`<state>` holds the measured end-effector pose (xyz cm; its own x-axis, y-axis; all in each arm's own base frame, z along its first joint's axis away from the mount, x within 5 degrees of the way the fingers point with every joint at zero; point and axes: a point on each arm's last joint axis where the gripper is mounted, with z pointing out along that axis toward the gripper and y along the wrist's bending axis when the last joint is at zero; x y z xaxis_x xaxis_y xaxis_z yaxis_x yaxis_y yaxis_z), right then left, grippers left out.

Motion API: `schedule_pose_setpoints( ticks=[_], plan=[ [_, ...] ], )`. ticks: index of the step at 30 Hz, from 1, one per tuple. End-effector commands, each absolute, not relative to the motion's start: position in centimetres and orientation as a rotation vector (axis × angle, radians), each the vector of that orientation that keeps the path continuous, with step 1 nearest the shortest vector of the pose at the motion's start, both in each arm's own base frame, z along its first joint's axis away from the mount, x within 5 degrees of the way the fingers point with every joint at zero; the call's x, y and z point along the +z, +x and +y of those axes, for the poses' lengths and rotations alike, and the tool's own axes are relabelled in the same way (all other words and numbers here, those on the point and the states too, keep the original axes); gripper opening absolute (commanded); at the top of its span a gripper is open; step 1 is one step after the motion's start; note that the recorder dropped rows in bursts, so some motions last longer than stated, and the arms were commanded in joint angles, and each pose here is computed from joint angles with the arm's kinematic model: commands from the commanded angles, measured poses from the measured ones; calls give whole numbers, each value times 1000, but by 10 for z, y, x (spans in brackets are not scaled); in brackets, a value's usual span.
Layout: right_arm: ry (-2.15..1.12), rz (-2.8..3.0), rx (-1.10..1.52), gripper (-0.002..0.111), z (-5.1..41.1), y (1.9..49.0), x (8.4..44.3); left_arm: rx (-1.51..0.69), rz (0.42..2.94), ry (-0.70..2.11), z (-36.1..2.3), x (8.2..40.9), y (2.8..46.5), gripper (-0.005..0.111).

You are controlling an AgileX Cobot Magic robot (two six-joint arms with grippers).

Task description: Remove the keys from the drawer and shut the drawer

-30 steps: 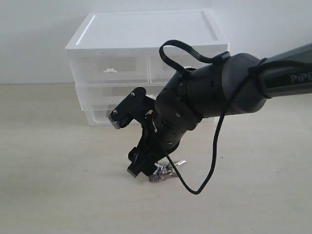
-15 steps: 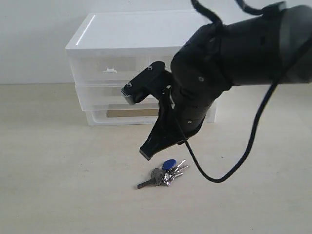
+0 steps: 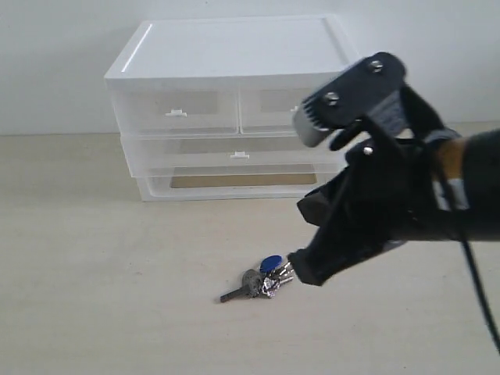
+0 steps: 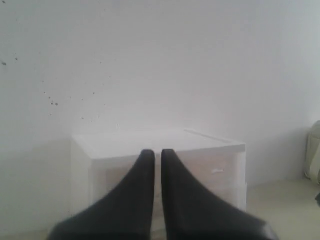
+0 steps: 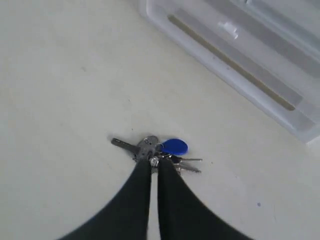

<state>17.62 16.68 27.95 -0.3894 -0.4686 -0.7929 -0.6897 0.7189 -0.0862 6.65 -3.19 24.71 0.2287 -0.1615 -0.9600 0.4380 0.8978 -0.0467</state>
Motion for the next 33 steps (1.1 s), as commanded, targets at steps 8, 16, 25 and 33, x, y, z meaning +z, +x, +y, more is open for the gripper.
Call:
schedule_pose_setpoints(
  ticks=[8,16,25,33],
  plan=[
    [-733,1645,518,3,107,108,291,-488,1645,151,-31,206,71,4],
    [-681,1522,551,3,91,92,307,-492,1638,149,-31,206,71,4],
    [-681,1522,551,3,91,92,307,-424,1545,183,-26,212,64,4],
    [-679,1523,552,3,91,92,307,-231,1534,-1,-8,209,56,4]
  ],
)
